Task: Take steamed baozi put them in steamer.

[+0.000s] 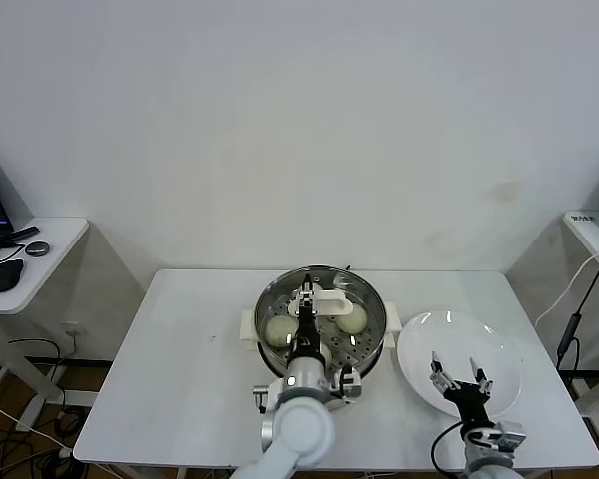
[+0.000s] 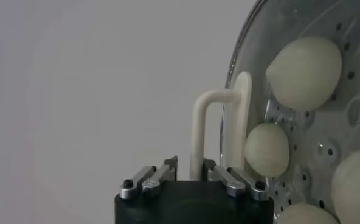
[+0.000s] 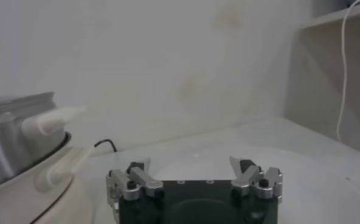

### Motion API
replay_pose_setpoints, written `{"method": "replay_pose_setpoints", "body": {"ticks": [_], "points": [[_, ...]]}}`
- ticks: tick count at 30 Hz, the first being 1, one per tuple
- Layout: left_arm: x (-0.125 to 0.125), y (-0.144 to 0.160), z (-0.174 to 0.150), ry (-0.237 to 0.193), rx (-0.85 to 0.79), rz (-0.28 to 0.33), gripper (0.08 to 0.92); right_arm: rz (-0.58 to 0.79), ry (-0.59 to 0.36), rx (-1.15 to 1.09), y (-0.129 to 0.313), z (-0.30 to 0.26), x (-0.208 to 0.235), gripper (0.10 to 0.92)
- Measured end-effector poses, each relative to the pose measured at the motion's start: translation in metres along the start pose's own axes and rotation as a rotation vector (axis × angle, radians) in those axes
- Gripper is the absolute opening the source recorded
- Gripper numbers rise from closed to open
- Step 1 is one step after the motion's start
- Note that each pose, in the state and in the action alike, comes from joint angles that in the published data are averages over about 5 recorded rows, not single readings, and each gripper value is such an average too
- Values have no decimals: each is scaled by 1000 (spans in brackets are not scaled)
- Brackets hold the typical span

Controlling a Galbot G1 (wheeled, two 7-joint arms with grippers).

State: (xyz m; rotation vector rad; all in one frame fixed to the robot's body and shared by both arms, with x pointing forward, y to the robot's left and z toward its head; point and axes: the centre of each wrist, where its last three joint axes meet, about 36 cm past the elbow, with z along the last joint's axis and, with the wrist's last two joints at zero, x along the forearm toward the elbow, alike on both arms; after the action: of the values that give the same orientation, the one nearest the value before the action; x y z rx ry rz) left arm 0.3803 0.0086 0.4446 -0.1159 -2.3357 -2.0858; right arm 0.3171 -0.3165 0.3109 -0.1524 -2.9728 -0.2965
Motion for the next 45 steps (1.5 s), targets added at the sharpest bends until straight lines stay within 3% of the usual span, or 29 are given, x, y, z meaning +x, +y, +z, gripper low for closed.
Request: {"method": "replay_pose_setpoints", "body": {"ticks": [11, 17, 23, 29, 33, 45], "points": [[55, 38, 18, -61, 125, 40, 803, 5, 9, 9, -1, 1, 1, 823], [80, 74, 49, -63, 284, 53, 822, -30, 8, 45, 0, -3, 7, 823], [86, 90, 105, -36, 492, 44, 823, -82, 4, 109, 5, -6, 17, 823], [91, 67, 161, -43, 663, -9, 823, -113, 14, 153, 12, -3, 28, 823], [99, 37, 187, -32, 798, -11, 823, -124, 19, 164, 16, 1, 34, 823], [135, -30, 224, 145, 1109, 103, 823, -100, 62, 180, 22, 4, 52, 823]]}}
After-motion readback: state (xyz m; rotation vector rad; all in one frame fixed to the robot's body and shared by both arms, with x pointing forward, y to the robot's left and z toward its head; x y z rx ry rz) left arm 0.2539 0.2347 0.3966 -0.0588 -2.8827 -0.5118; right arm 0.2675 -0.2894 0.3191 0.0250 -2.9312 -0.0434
